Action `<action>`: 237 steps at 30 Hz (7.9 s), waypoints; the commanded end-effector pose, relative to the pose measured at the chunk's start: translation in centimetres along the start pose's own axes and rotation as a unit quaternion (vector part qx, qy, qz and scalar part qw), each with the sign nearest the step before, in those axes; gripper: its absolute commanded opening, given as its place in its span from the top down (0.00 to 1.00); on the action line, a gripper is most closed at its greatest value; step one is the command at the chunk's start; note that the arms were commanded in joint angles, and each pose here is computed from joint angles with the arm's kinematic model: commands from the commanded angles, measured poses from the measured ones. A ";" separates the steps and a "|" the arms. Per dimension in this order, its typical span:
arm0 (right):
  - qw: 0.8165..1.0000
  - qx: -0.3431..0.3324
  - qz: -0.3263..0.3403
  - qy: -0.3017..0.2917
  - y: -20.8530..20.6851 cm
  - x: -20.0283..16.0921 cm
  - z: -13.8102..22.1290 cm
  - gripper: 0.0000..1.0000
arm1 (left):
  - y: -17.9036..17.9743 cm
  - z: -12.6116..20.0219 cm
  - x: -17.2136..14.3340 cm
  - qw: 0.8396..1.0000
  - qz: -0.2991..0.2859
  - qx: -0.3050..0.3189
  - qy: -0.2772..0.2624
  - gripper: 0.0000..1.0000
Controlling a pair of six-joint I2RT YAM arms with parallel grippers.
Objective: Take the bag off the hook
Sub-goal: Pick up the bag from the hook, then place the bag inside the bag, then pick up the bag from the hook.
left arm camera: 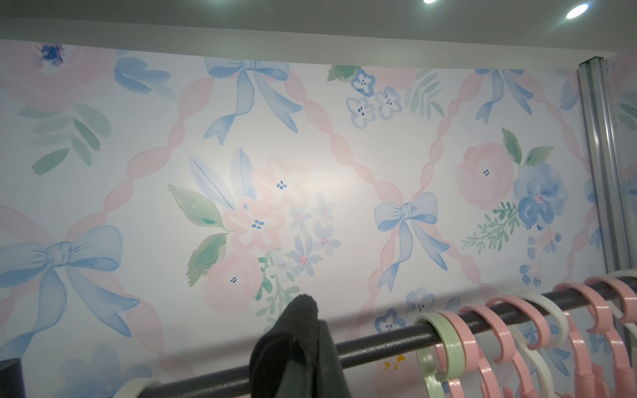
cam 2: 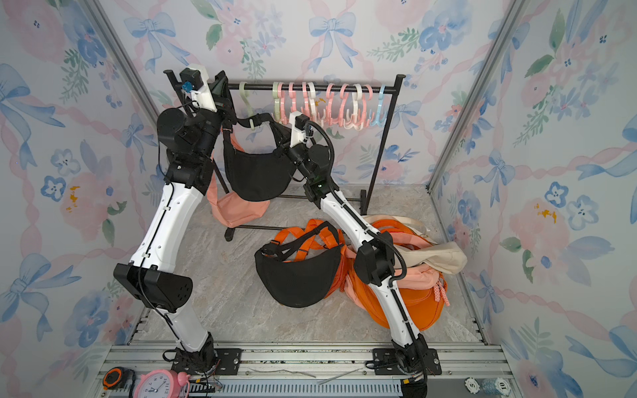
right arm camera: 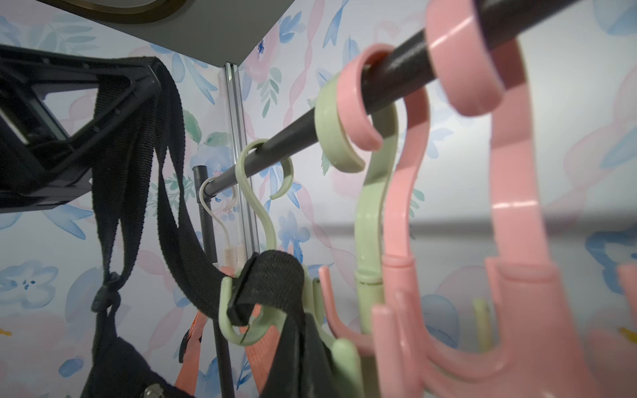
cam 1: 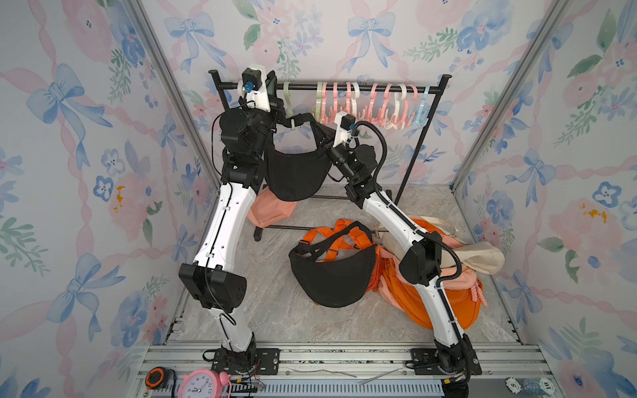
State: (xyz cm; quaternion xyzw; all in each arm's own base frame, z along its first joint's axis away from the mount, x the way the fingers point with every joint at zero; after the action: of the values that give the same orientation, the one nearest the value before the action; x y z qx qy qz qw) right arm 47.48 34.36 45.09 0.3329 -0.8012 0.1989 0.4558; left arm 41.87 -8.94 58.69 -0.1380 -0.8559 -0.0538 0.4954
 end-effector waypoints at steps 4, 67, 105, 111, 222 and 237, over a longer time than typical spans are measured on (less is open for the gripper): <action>0.999 -0.014 0.013 -0.032 -1.4 4.3 0.1 1.00 | 1.3 0.1 4.1 0.996 0.017 0.007 -0.089 1.00; 0.995 -0.050 0.087 0.024 5.8 19.7 27.3 1.00 | -11.5 25.8 4.6 0.964 0.053 -0.258 -0.024 1.00; 0.953 -0.216 0.021 0.213 -2.5 2.4 26.6 1.00 | -6.8 32.8 -17.7 0.956 0.145 0.075 0.242 1.00; 0.940 -0.243 0.002 0.240 -5.4 -0.8 26.3 0.94 | -7.4 31.4 -20.9 0.947 0.144 0.100 0.270 1.00; 0.968 0.167 -0.077 0.173 2.2 -11.3 1.5 0.03 | 11.6 20.7 -20.2 0.994 0.042 0.074 0.066 0.33; 0.964 0.182 -0.069 0.182 3.0 -8.8 3.3 0.03 | 13.3 16.6 -22.4 0.996 0.054 0.045 0.063 0.80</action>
State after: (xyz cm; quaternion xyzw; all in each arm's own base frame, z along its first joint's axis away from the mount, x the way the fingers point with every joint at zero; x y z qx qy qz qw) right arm 48.42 38.40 30.77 0.4238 -0.5874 0.3550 0.5911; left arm 42.23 3.41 29.49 -0.1536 -0.8039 0.0129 0.5745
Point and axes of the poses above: each gripper's point midway between its finger pads, its own z axis back along the fingers, its own y axis along the line the jaws close on, x = y × z, the point moved 9 cm from there along z, back along the fingers, and after that the axes turned 9 degrees about z, right-handed, at the moved point
